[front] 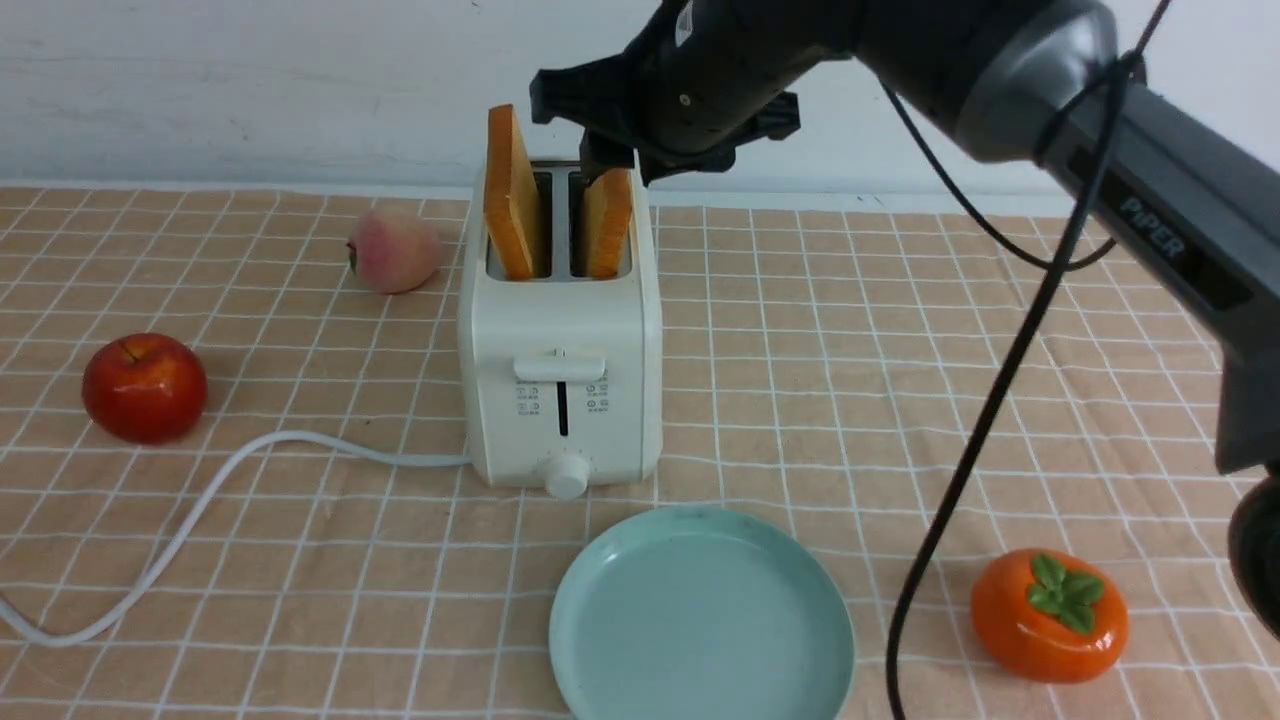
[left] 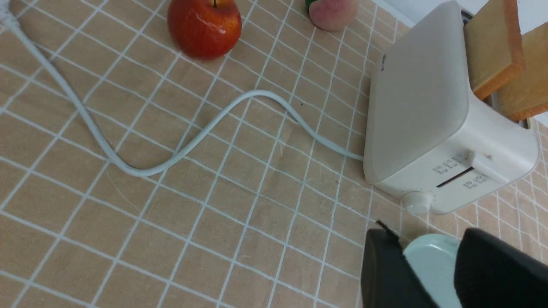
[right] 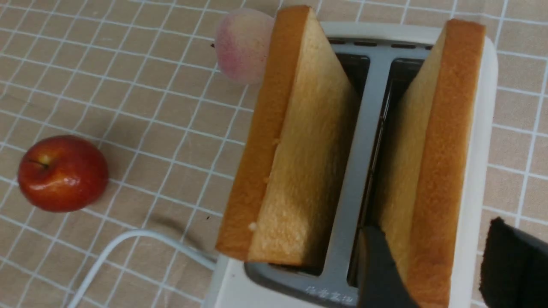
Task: Take toasted bread from bread machine on light coffee tablecloth place on plate.
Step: 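Grasp the toast slice in the toaster and pull it up out of the slot with the right gripper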
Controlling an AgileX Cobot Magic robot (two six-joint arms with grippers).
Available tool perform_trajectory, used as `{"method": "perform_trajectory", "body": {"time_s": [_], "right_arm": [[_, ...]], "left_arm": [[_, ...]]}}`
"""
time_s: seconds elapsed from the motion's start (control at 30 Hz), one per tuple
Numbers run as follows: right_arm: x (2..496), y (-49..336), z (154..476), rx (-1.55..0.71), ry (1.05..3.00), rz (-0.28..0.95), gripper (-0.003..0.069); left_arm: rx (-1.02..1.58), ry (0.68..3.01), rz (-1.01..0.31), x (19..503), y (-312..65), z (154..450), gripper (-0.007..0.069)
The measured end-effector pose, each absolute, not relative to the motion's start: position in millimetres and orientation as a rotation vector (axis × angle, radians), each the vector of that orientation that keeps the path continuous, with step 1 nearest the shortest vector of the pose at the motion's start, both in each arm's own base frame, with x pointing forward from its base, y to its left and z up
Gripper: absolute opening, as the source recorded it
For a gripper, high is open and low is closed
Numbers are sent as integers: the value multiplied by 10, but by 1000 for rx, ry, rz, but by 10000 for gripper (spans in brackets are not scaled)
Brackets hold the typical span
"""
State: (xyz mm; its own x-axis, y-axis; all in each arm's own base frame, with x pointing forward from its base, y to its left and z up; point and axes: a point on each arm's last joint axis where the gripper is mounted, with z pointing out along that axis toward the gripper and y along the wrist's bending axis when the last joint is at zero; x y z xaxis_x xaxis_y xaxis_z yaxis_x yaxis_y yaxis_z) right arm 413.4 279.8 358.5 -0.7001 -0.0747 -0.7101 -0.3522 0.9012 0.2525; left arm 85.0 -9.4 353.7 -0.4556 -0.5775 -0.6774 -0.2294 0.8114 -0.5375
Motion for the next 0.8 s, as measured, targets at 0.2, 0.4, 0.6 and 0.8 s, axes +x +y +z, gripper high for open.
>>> {"method": "perform_trajectory", "body": {"time_s": [0.2, 0.4, 0.6, 0.8], "right_arm": [[4203, 2819, 3481, -307, 2311, 451, 340], [4275, 2858, 3297, -314, 2340, 423, 330], [4294, 2882, 3224, -313, 2356, 432, 182], [4215, 2830, 3464, -306, 2306, 457, 106]], "left_arm": [[-559, 2062, -504, 844, -138, 3538, 237], [-548, 2063, -517, 844, -150, 3541, 237], [-548, 2062, -518, 844, -151, 3542, 237], [-548, 2062, -518, 844, -151, 3542, 239]]}}
